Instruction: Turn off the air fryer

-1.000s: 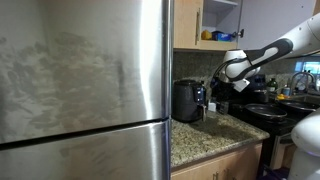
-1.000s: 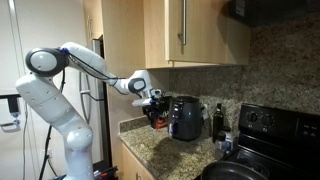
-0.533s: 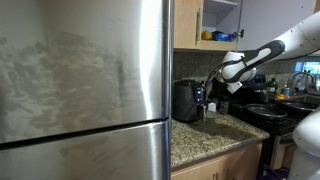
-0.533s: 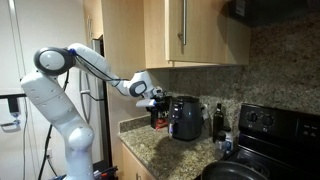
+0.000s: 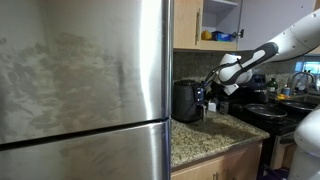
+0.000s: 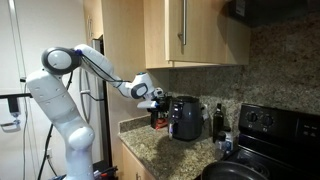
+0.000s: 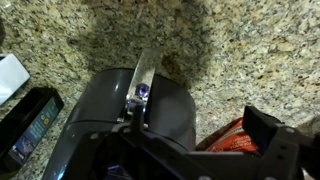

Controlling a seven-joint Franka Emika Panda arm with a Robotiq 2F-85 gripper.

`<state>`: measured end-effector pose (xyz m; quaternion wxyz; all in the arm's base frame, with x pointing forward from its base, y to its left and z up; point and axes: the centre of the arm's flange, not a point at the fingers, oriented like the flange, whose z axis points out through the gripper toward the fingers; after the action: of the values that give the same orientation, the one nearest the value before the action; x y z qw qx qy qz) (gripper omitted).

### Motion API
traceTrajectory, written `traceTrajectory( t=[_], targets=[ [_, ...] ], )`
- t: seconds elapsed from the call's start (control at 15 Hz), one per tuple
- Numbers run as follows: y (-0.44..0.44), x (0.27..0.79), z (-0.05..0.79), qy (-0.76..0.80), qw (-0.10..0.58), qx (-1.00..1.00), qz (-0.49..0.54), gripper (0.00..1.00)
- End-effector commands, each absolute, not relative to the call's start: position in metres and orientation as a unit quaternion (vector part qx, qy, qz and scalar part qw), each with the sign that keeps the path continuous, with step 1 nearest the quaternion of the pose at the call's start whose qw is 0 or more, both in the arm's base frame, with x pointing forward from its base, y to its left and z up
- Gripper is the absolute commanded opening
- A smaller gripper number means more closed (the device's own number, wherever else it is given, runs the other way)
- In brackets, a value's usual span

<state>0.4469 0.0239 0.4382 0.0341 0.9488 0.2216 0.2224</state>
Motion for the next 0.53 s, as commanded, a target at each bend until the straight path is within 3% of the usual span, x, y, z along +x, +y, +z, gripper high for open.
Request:
traceTrajectory(
  t=[0.0,0.13,0.47],
  targets=[
    [0.028,0.48,0.423,0.221,0.023,0.949,0.223,1.0],
    [0.028,0.461,0.428,0.217,0.027,0.951,0.22,1.0],
    [0.03,0.483,0.418,0.217,0.019,0.953,0.21,1.0]
  ],
)
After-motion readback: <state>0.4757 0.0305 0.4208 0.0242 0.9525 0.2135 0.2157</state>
